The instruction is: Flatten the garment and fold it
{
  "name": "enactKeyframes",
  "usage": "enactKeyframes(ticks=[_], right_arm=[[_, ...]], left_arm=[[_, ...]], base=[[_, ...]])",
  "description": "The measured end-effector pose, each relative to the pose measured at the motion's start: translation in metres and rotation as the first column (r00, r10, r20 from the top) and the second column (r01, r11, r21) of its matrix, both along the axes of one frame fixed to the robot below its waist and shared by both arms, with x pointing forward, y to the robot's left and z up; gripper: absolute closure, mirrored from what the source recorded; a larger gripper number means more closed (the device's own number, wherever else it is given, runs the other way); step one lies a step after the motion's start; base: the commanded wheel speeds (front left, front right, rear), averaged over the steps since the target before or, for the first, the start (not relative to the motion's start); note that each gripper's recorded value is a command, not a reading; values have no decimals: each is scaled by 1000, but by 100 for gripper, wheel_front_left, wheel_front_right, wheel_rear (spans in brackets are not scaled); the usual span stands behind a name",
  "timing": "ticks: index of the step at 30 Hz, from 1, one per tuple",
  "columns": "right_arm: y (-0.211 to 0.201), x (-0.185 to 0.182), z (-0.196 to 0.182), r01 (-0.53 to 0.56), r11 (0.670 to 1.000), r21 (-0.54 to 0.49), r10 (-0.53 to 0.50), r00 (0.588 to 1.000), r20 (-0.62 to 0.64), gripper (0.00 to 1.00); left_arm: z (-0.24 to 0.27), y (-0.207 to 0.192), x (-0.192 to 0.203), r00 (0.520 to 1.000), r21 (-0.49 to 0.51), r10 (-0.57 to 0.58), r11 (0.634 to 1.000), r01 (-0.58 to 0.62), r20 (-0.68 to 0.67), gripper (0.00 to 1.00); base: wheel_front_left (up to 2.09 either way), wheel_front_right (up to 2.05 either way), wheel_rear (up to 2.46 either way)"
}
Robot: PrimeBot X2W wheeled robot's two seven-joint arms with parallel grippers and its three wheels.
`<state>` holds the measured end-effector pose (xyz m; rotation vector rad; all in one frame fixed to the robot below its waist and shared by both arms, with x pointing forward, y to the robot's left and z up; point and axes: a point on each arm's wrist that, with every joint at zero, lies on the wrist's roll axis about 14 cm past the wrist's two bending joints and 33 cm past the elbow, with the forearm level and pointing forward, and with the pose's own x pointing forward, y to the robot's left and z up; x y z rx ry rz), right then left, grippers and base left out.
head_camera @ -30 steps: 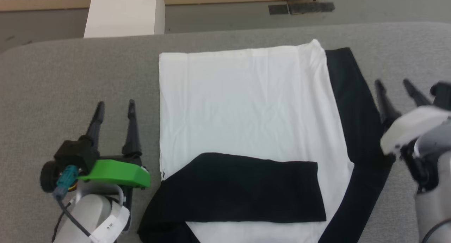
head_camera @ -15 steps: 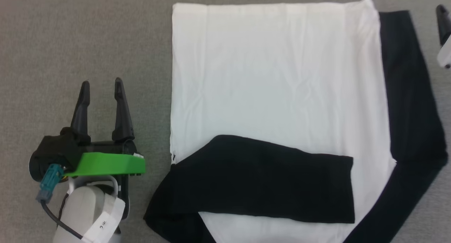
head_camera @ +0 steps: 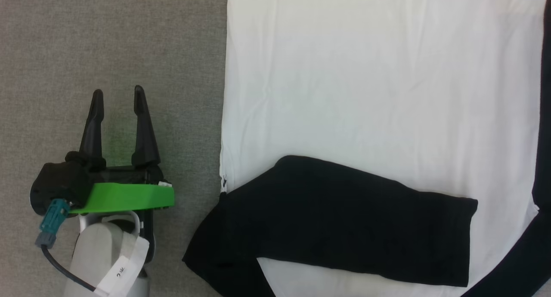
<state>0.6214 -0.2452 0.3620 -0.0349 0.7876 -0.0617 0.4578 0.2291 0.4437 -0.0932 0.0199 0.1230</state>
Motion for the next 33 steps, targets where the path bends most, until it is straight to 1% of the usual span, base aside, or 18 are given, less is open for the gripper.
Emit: enactKeyframes(ticks=[1,2,3,7,9,16,19,23,28,30,33], right_arm=[[1,1,-2,0,1000,2,0,1000,-17,64],[2,1,-4,-2,1000,3,2,999,-36,89],[2,1,-4,-2,1000,3,2,999,-50,100],[2,-2,-1,-2,1000,2,2,997,-79,100],[-5,-11,6,16,1000,3,-16,998,-64,100],[-21,-39,24,57,998,33,-59,997,55,100],[-35,-55,41,82,996,36,-85,989,122,100],[-56,-80,74,121,992,26,-123,968,219,100],[-79,-119,127,168,986,-5,-156,926,344,100],[-81,-133,150,172,985,-21,-150,906,395,100],[-66,-153,185,140,989,-44,-103,877,470,100]], left_arm=[[-1,3,-1,1000,12,4,1000,-4,-5,0],[-3,4,-1,1000,17,8,1000,-7,-10,0],[-4,5,-2,1000,20,10,1000,-9,-14,0],[-4,4,-1,1000,18,9,1000,-9,-13,0],[-2,1,-1,1000,13,-4,1000,4,-8,0],[8,-5,-6,1000,-2,-22,1000,22,11,0],[14,-8,-12,999,-9,-32,999,32,20,0],[24,-11,-20,999,-19,-39,999,40,36,0],[37,-17,-34,997,-31,-55,998,57,59,0],[42,-20,-38,996,-34,-62,997,65,71,0],[51,-24,-43,993,-38,-72,996,76,92,0]], base=[[0,0,0],[0,0,0],[0,0,0],[0,0,0],[0,0,0],[0,0,0],[0,0,0],[0,0,0],[0,0,0],[0,0,0],[0,0,0]])
